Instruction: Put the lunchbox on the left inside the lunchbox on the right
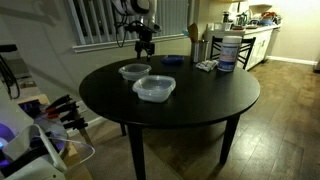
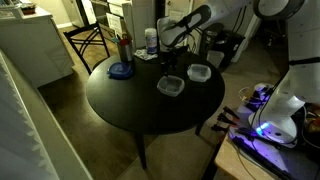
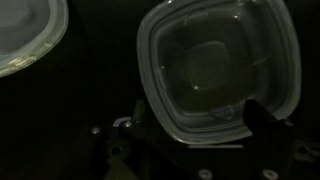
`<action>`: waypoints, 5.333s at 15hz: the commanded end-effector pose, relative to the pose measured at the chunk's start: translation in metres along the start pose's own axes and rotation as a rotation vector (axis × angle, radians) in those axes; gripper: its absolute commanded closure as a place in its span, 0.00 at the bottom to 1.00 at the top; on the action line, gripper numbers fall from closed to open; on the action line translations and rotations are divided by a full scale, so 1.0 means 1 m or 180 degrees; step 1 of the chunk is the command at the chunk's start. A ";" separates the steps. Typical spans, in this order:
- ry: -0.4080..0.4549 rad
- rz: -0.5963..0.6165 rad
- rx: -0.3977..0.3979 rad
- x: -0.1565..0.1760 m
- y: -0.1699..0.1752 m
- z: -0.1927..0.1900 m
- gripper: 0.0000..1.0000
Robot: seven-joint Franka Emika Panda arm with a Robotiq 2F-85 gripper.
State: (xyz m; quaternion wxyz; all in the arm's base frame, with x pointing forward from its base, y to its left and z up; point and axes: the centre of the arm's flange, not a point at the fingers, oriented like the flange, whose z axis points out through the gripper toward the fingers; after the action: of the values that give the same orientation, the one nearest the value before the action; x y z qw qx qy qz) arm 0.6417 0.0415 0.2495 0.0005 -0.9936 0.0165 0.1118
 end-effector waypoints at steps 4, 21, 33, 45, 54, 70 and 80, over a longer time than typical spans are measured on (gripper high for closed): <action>-0.0089 0.0034 -0.0358 0.019 0.018 0.063 0.25; -0.0166 -0.0292 -0.0710 -0.011 -0.002 0.040 0.97; -0.0272 -0.0488 -0.1176 -0.089 0.046 -0.018 0.97; -0.0386 0.0149 -0.1486 -0.153 0.181 -0.043 0.97; -0.0426 0.0481 -0.1878 -0.127 0.222 -0.021 0.97; 0.0037 -0.0152 -0.1835 -0.066 0.185 -0.005 0.97; 0.0058 -0.0363 -0.1761 -0.062 0.174 -0.010 0.39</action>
State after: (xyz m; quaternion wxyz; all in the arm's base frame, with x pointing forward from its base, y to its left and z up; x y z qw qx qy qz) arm 0.5774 -0.1316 0.2703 -0.2784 -0.9533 -0.0518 0.1053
